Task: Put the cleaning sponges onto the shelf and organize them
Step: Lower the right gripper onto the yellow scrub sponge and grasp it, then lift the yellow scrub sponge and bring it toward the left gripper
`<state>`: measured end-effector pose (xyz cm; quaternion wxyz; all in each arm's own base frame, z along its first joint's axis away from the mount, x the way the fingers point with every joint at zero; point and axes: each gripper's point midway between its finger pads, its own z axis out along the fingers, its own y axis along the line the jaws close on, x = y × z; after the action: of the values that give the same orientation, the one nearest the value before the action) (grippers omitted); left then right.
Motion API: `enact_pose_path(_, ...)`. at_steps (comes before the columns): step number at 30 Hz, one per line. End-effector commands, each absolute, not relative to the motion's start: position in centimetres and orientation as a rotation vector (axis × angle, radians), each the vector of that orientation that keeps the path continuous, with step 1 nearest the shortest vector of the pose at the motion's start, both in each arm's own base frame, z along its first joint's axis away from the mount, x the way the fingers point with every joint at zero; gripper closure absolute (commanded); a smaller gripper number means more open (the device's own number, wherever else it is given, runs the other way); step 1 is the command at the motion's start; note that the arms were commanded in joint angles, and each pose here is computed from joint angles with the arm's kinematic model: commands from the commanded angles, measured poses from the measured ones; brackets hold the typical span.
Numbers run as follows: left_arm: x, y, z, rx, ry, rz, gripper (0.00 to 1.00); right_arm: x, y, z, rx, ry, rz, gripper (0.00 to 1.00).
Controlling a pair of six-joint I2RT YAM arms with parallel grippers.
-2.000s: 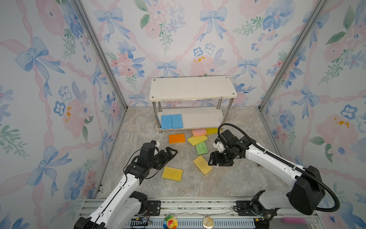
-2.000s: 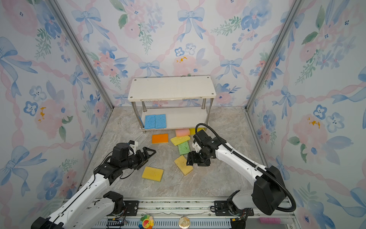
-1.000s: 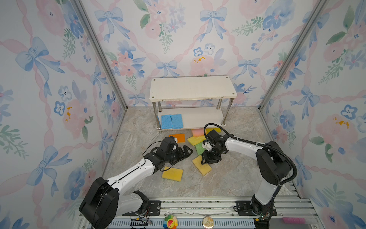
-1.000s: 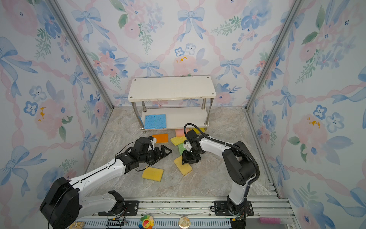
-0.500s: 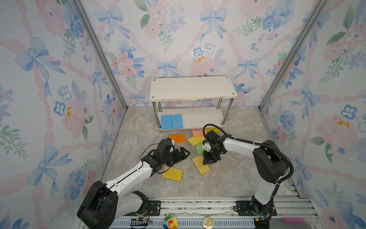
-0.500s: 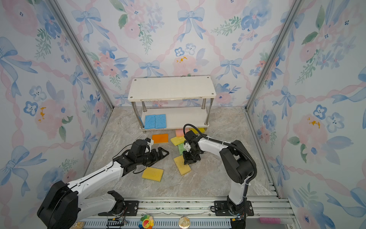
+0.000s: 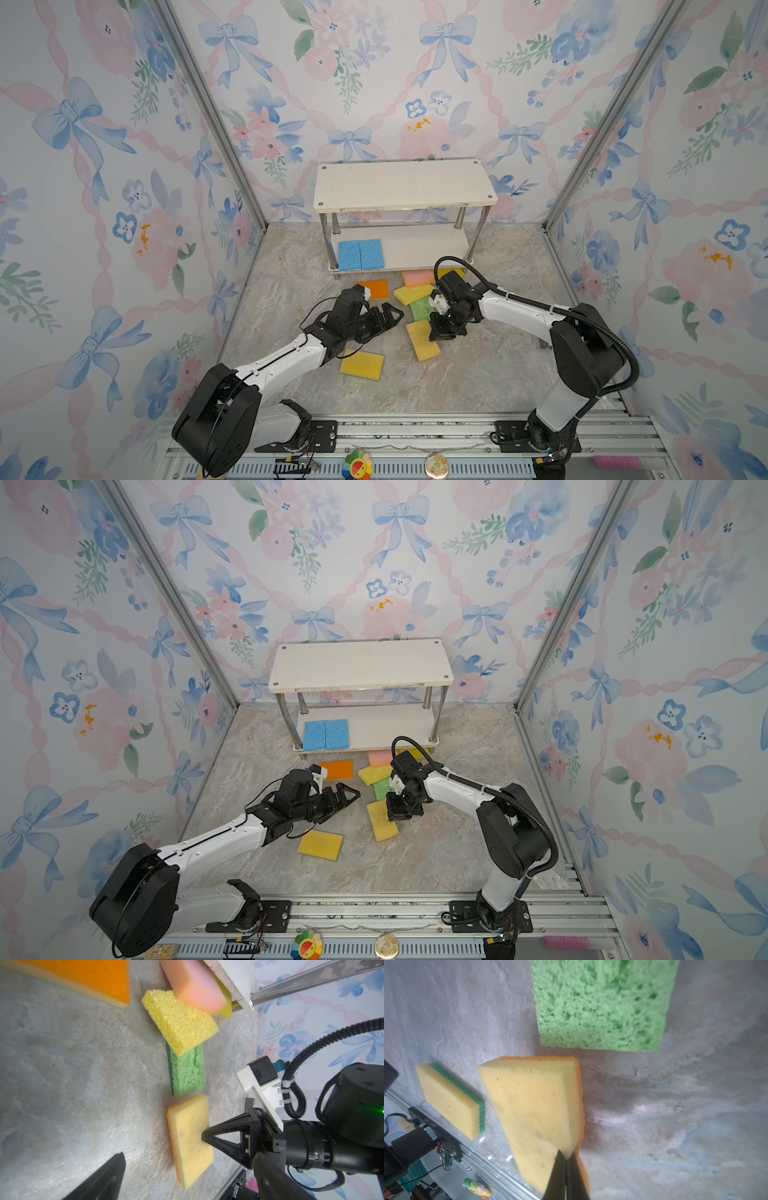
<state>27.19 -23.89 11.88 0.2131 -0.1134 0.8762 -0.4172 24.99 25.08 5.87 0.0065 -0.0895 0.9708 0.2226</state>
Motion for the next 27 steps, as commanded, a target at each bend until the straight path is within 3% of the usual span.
enact_pose_path(1, 27.8, -25.2, 13.4, -0.295, 2.367, -1.242, 0.02, 25.6, 24.4, 8.1, -0.247, 3.008, 0.762, 0.99)
enact_pose_path(12, 28.8, -31.4, 15.5, -0.155, 2.32, -1.412, 0.03, 28.0, 24.5, 14.5, -0.189, 2.828, 1.056, 0.99)
enact_pose_path(17, 30.0, -32.2, 16.2, -0.154, 2.295, -1.404, 0.08, 27.9, 25.4, 16.6, -0.247, 2.771, 1.157, 0.98)
enact_pose_path(20, 30.3, -32.6, 16.6, -0.137, 2.286, -1.417, 0.17, 27.8, 25.9, 17.6, -0.267, 2.739, 1.213, 0.98)
enact_pose_path(27, 30.6, -32.7, 16.3, -0.164, 2.285, -1.421, 0.63, 27.5, 26.3, 18.1, -0.289, 2.723, 1.254, 0.98)
